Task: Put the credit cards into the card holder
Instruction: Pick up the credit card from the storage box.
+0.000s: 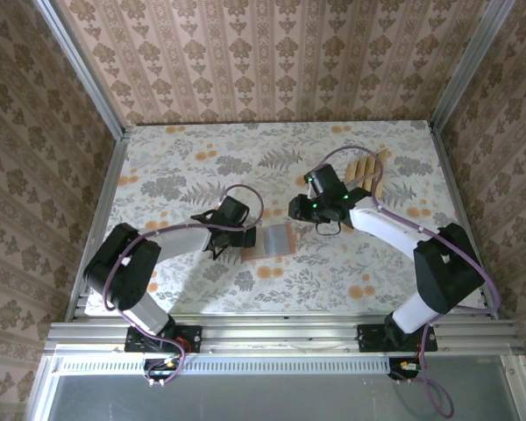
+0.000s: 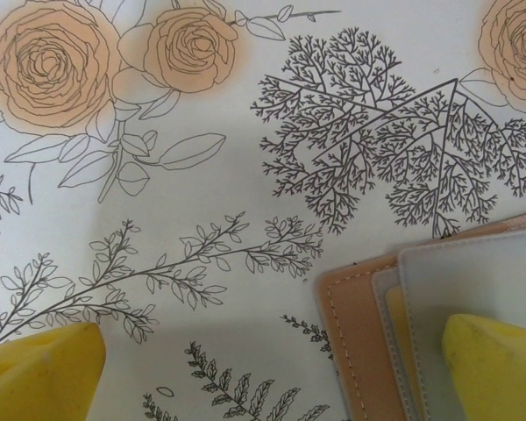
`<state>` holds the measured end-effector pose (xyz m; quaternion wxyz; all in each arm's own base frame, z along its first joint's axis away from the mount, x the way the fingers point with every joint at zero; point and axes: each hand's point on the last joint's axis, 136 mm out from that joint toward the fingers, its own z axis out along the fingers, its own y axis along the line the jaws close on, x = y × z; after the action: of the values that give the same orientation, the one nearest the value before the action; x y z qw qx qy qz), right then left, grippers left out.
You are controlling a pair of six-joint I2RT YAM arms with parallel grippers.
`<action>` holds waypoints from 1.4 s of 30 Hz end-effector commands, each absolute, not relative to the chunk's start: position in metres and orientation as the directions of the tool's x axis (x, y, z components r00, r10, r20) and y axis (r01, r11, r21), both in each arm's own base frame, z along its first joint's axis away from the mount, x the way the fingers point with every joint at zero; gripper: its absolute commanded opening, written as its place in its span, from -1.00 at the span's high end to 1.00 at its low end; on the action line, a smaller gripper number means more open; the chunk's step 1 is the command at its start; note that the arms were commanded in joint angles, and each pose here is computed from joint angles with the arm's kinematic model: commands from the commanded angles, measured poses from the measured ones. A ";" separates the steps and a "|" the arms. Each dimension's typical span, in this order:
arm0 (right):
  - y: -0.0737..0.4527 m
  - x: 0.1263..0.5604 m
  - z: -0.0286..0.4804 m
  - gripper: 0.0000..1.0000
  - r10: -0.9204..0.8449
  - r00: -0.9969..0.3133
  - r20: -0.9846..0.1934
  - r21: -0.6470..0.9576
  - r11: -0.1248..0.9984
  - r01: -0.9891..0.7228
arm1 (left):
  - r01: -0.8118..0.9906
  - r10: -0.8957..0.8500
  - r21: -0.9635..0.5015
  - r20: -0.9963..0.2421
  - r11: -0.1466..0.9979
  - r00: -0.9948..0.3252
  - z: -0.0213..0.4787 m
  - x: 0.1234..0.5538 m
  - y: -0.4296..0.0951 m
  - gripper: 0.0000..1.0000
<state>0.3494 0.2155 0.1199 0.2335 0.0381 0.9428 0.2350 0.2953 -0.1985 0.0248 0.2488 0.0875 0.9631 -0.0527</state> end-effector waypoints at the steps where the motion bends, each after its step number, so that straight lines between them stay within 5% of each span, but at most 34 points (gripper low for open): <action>1: 0.177 0.353 0.129 0.26 0.213 -0.870 -0.445 0.391 0.920 0.026 | 0.214 0.166 -0.046 -0.484 0.976 -0.859 0.031 0.296 -0.201 -1.00; 15: 0.082 0.386 0.128 0.25 0.269 -0.844 -0.465 0.201 0.960 0.196 | 0.260 0.065 -0.279 -0.557 0.924 -0.828 0.142 0.312 -0.249 -1.00; 29: 0.019 0.413 0.137 0.35 0.304 -0.806 -0.507 0.047 0.944 0.327 | 0.009 -0.279 -0.587 -0.398 0.809 -0.874 0.223 0.315 -0.284 -1.00; 42: -0.003 0.416 0.119 0.41 0.328 -0.814 -0.480 -0.001 0.927 0.374 | -0.076 -0.378 -0.678 -0.308 0.731 -0.873 0.302 0.312 -0.324 -1.00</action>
<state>0.4173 0.0062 0.1203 0.2505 0.1833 0.9503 -0.0234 0.3202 -0.3230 0.3060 0.2493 -0.1011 0.8949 -0.3561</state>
